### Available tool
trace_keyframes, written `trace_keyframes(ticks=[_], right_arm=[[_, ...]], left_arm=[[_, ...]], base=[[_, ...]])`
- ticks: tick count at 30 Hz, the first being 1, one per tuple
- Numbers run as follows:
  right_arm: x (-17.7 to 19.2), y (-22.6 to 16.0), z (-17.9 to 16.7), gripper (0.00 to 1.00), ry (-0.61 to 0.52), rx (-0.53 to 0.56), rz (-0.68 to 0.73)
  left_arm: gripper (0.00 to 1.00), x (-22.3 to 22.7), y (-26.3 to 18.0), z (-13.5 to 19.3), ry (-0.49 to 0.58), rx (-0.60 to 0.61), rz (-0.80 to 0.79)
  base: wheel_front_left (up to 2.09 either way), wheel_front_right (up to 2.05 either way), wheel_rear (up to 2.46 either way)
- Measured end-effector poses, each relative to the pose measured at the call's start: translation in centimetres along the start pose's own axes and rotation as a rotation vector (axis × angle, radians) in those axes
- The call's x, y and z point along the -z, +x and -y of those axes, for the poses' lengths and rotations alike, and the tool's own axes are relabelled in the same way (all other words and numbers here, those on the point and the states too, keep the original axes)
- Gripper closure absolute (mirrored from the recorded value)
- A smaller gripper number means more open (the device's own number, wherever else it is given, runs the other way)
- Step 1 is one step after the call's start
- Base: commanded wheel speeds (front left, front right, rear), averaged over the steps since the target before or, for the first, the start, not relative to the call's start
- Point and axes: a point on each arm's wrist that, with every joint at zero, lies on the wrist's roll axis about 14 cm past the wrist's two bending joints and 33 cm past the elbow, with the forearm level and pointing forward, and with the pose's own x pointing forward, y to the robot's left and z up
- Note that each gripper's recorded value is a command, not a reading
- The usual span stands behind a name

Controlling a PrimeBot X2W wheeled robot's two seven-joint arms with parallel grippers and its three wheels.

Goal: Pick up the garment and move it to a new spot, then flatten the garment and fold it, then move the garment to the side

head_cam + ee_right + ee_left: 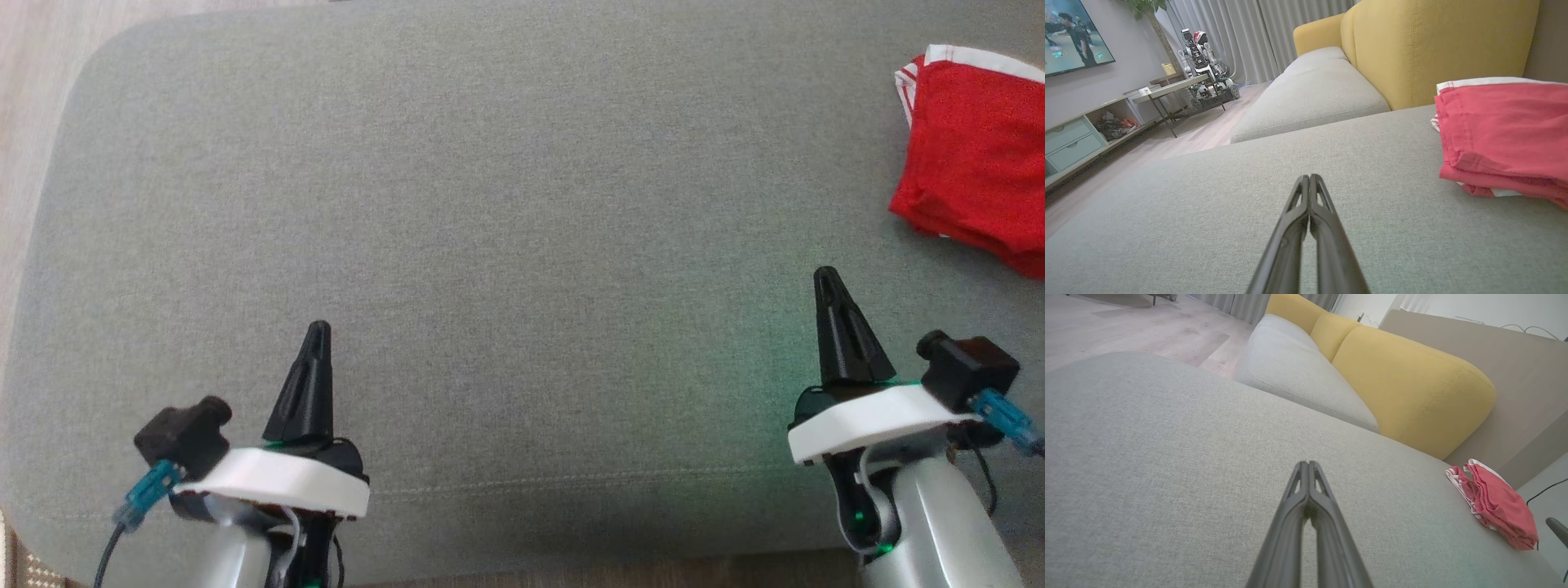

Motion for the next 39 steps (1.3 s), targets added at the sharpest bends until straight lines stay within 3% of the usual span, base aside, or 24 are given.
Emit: trace_keyframes(ticks=[39], right_arm=[[-0.8,-0.8,1.5,1.0,0.436,0.091,0.004]], left_arm=[[1.0,-0.6,-0.7,-2.3,-0.371,-0.095,-0.012]], base=[[0.0,0.0,0.0]])
